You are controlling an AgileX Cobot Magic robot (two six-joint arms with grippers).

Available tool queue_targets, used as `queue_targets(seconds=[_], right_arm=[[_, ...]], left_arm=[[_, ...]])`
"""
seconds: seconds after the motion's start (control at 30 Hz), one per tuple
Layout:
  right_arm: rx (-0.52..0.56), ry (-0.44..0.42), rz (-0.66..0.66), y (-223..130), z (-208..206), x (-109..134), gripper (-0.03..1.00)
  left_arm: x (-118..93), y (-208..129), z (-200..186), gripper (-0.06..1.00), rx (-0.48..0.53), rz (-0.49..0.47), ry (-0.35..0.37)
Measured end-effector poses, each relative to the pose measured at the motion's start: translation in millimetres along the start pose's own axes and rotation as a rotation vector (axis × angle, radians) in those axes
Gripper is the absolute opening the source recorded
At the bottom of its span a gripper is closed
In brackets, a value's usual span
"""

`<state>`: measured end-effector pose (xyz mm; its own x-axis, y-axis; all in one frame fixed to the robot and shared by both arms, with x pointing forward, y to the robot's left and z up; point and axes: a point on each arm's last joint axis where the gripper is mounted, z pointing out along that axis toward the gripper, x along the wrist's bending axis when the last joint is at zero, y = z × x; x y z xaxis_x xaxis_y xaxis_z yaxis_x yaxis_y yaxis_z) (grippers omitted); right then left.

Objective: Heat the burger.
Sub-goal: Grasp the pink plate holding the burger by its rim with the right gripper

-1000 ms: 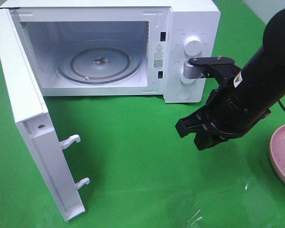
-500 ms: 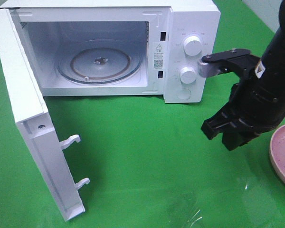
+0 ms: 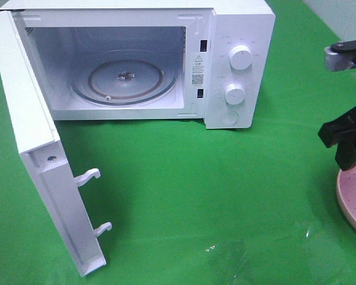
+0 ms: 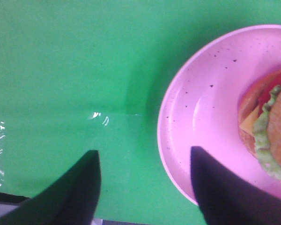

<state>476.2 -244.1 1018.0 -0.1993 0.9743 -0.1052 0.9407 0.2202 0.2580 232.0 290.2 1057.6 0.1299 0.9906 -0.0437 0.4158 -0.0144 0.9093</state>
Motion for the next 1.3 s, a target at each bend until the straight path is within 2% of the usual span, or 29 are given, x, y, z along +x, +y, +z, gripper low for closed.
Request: queue_targets(seconds=[0.03,0.07,0.1,0.17,0.23,0.57,1.0,1.3], right_arm=[[-0.004,-0.009,0.018,-4.8,2.5,-6.0,0.66],[-0.004,-0.009,0.018,-4.8,2.5,-6.0,0.66],[-0.005,-0.014,0.038,-9.2,6.6,-11.1,0.77],[-0.006,-0.016,0.047,-10.9,7.9,-13.3,0.81],[-0.023,-0.021,0.079,-16.4,16.7,-20.9,0.90],[-0.030,-0.026,0.075,-25.1,34.8,-23.0,0.90],[0.080,-0.007,0.066,-17.1,90.6,-19.1,0.86],[0.102,0.001,0.113,-16.8,109.3,-26.4,0.83]], left_arm=[[0.0,0.0,0.0,0.99,0.000,0.000,0.000],[0.0,0.0,0.0,0.99,0.000,0.000,0.000],[0.0,0.0,0.0,0.99,0.000,0.000,0.000],[0.0,0.0,0.0,0.99,0.000,0.000,0.000],[0.0,0.0,0.0,0.99,0.000,0.000,0.000],[0.0,0.0,0.0,0.99,0.000,0.000,0.000],[0.0,0.0,0.0,0.99,0.000,0.000,0.000],[0.0,0.0,0.0,0.99,0.000,0.000,0.000]])
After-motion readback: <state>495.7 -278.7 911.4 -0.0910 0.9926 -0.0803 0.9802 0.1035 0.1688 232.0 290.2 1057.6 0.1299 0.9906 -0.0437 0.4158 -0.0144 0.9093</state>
